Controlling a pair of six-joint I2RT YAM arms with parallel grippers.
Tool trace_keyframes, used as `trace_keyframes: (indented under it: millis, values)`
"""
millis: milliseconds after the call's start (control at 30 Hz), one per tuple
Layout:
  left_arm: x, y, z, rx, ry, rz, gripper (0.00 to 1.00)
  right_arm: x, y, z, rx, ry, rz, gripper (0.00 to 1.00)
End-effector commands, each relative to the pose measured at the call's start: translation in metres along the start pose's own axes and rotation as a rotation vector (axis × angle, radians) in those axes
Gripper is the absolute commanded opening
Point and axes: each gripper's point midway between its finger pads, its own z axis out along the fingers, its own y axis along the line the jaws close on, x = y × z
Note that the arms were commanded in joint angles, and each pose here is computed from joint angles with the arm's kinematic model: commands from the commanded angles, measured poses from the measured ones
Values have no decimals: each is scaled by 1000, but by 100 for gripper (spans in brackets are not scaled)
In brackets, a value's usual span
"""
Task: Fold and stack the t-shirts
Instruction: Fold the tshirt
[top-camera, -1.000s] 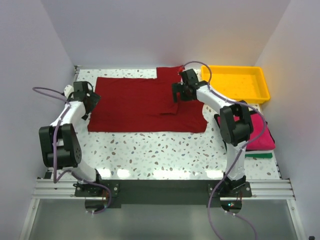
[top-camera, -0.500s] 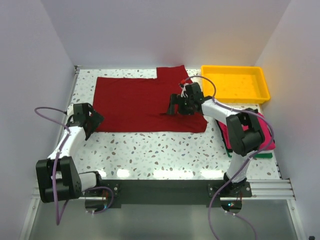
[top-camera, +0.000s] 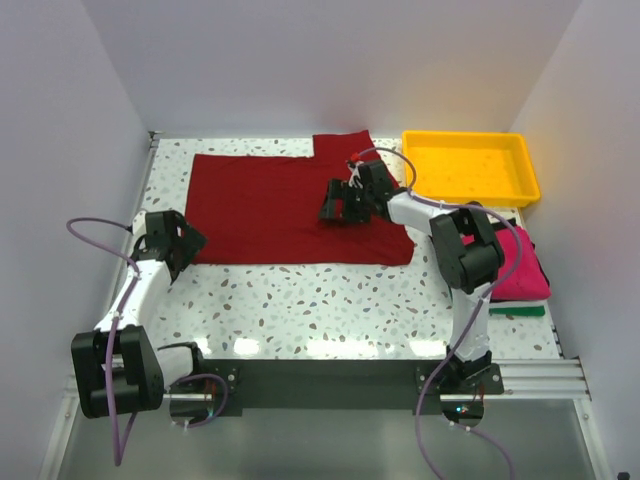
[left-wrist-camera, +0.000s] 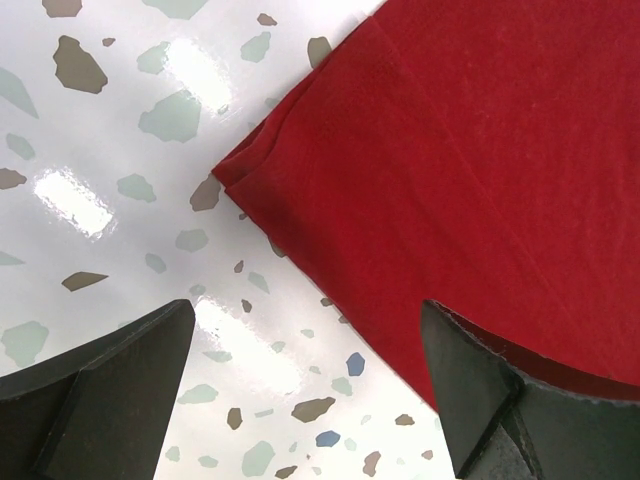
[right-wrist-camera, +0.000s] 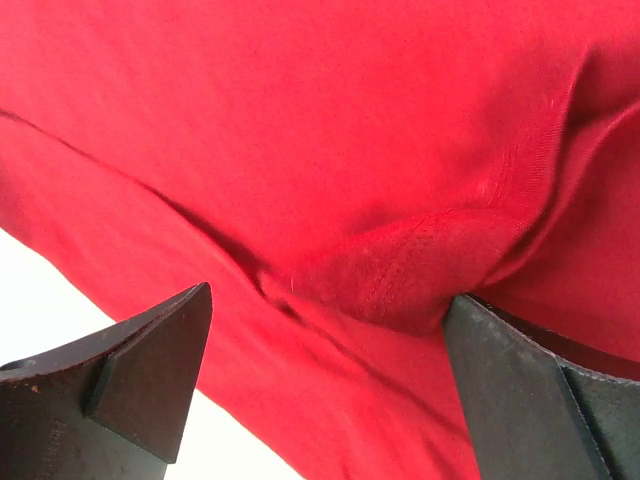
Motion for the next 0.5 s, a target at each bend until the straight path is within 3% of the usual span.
trace_keyframes:
  millis: [0,167,233,367,467]
  values:
    - [-7,-2,-3,10,-23,5,100,-46,40,12,-122,-115,4,99]
    - [-4,-7,-1,33,-8,3,100,-102,52,33,-122,-243,-12,99]
    - [-7,-8,0,32,-13,4,100,-106,47,43,-96,-231,-21,99]
    - [-17,-18,1,44,-22,15,100,-136,63,15,-63,-276,-128,99]
    - [-24,-35,2,99,-25,13,100,-131,62,-23,-6,-302,-168,99]
